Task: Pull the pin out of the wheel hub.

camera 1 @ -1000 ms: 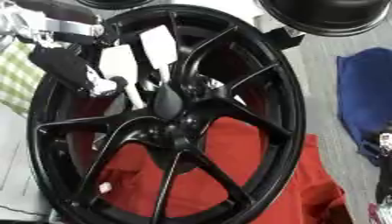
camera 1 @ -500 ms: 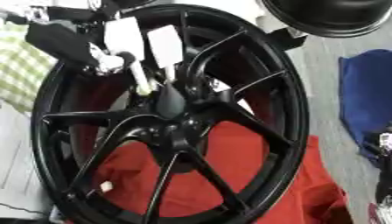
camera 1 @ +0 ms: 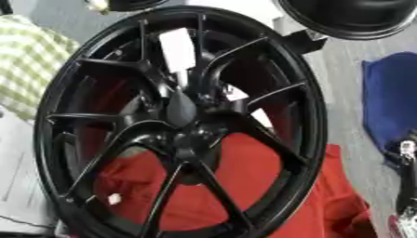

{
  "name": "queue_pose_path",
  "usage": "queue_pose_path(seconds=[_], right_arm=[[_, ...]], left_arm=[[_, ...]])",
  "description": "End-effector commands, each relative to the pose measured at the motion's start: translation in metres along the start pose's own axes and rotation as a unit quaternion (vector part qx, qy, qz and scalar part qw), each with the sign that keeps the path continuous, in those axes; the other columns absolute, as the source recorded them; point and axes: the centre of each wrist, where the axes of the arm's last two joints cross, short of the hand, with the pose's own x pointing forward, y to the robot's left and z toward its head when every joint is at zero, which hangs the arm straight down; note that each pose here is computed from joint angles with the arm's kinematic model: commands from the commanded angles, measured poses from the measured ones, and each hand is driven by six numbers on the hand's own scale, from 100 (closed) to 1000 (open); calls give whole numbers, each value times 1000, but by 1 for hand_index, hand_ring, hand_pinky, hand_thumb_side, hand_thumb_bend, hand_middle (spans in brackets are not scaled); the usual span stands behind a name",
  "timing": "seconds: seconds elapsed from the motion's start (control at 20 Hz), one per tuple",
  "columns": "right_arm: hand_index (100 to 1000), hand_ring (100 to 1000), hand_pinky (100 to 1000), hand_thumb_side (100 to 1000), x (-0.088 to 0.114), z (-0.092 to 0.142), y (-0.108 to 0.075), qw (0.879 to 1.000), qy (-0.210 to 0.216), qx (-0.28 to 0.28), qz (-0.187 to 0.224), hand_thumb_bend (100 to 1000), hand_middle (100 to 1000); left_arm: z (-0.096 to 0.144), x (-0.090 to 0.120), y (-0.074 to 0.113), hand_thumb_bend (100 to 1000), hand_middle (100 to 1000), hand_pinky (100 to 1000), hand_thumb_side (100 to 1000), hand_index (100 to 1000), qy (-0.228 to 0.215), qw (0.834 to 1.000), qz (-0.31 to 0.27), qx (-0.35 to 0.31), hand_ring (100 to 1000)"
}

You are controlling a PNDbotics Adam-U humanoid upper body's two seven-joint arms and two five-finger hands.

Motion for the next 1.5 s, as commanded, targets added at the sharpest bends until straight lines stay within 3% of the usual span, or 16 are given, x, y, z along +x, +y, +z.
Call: queue_pose_path(seconds=[0.05,0.3,0.45,0.5,0.65,0.85,0.9,0.95,1.0,1.05,1.1,1.35,1.5], right_arm=[[904,726,735,758,6,-6,-7,1000,-12,-5,4,100,636],[904,727,735,754,5,-6,-8,1000,-12,-7,2,100,636],[904,726,735,752,6,-7,-7,1000,-13,-7,-2,100,635],[905,727,735,751,6,-7,-6,1000,-14,-7,-4,100,635],[905,727,735,750,7,-8,-4,1000,-15,-4,-9,100,635],[905,727,735,752,7,-7,0,1000,-14,0,-15,100,635],[905,727,735,753,7,-7,1,1000,-13,1,-16,100,635],[905,727,735,753,7,-7,1,1000,-13,2,-17,100,634],[905,727,735,755,7,-7,2,1000,-13,3,-17,100,634],[905,727,735,755,7,-7,2,1000,-12,4,-18,100,634],[905,727,735,755,7,-7,2,1000,-12,4,-18,100,634],[905,727,736,757,6,-8,3,1000,-12,6,-19,100,634],[906,728,736,759,6,-8,3,1000,-12,6,-19,100,634]], left_arm=[[21,-26,35,100,158,466,260,394,65,994,-2,84,356],[37,-90,47,100,168,492,265,407,175,971,17,159,368],[46,-129,39,100,198,520,256,438,225,956,29,186,388],[49,-141,34,100,250,550,248,487,239,951,31,194,418],[47,-175,-1,100,327,598,244,559,275,943,33,182,469],[50,-207,-52,100,521,724,245,730,311,937,39,156,613],[52,-212,-61,100,605,770,246,797,315,936,43,153,682],[54,-217,-69,100,657,799,307,838,317,936,47,148,723],[55,-219,-76,100,702,854,711,866,314,937,49,144,778],[55,-221,-80,100,701,868,804,868,310,939,48,141,789],[56,-223,-85,100,680,898,1000,872,307,941,45,137,810],[58,-232,-93,100,730,913,1000,891,322,939,40,115,824],[56,-225,-89,100,699,870,800,849,319,936,43,143,788]])
